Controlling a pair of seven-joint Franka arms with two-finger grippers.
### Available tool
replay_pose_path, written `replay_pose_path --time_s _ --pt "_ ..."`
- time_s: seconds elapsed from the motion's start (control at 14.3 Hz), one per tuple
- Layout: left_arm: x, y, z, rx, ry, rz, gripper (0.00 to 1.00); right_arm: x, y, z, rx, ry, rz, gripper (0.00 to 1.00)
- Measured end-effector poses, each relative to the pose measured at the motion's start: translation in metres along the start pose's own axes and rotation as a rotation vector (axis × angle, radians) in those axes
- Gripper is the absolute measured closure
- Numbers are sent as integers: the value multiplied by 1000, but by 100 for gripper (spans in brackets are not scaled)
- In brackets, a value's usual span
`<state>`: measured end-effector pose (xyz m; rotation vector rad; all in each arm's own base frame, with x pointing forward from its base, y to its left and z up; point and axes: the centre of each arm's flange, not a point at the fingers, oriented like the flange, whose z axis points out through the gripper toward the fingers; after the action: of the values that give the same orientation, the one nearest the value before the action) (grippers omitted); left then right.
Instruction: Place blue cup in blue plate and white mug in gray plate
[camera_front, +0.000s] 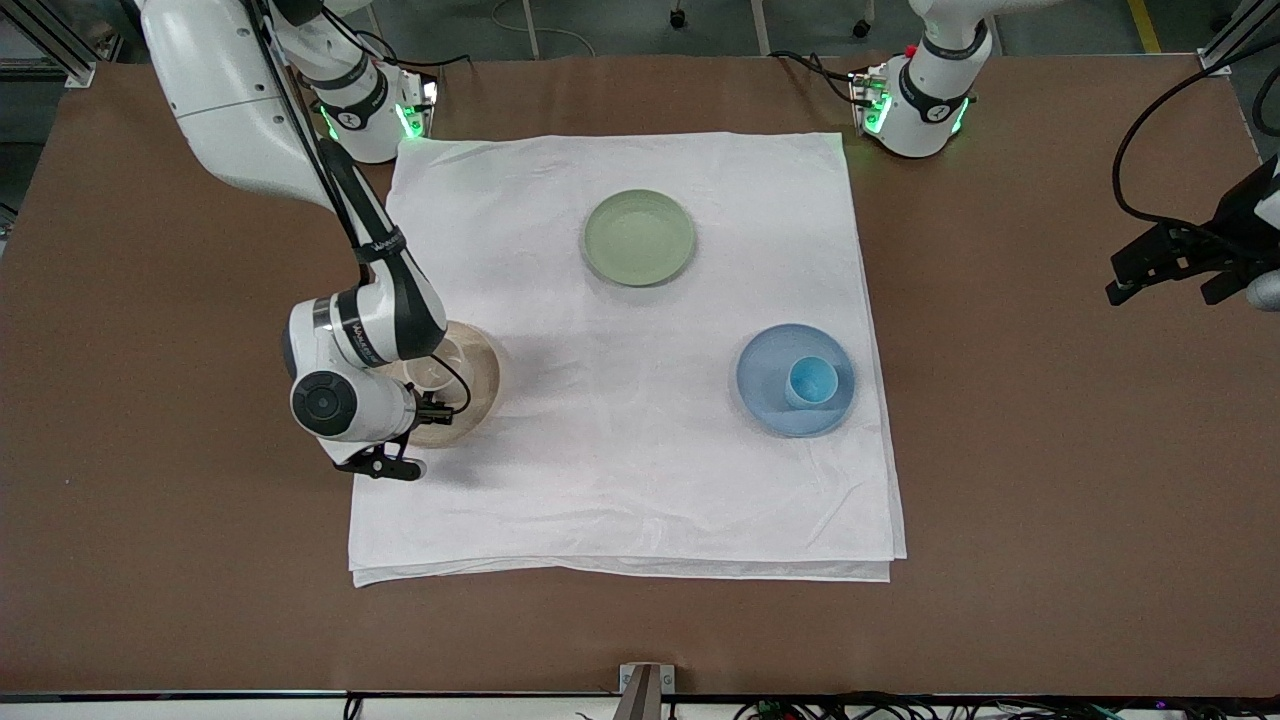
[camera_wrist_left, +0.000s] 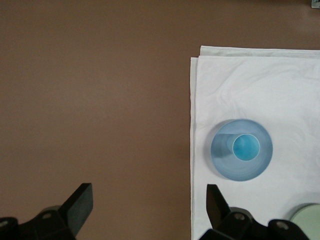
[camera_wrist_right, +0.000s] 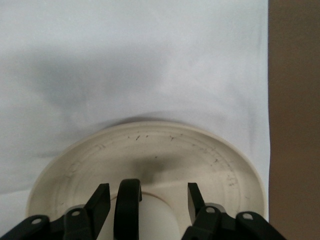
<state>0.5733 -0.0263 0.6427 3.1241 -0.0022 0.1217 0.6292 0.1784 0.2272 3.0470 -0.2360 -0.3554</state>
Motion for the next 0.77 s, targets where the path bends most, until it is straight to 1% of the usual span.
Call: replay_pose_path --time_s 0.07,0.14,0.21,0.35,0.42,0.49,0.63,0.77 --pt "-3 0 -2 1 -5 0 0 -2 0 -15 2 1 2 16" --pt "-8 1 -3 4 -9 0 0 -4 0 -34 4 2 4 5" --pt "-13 2 -5 6 -10 1 0 -7 1 -57 5 2 5 0" --pt "-21 3 -11 10 -6 1 0 -14 8 -115 14 12 17 0" --pt "-23 3 -13 11 -3 1 0 -16 16 -149 25 30 27 0" --pt "-24 3 -14 11 -1 1 0 -16 27 -182 42 59 41 0" --pt "-24 3 -14 11 -2 1 0 -11 60 -244 85 143 85 0" --pt "-24 3 -13 11 -3 3 0 -3 103 -286 116 215 139 0"
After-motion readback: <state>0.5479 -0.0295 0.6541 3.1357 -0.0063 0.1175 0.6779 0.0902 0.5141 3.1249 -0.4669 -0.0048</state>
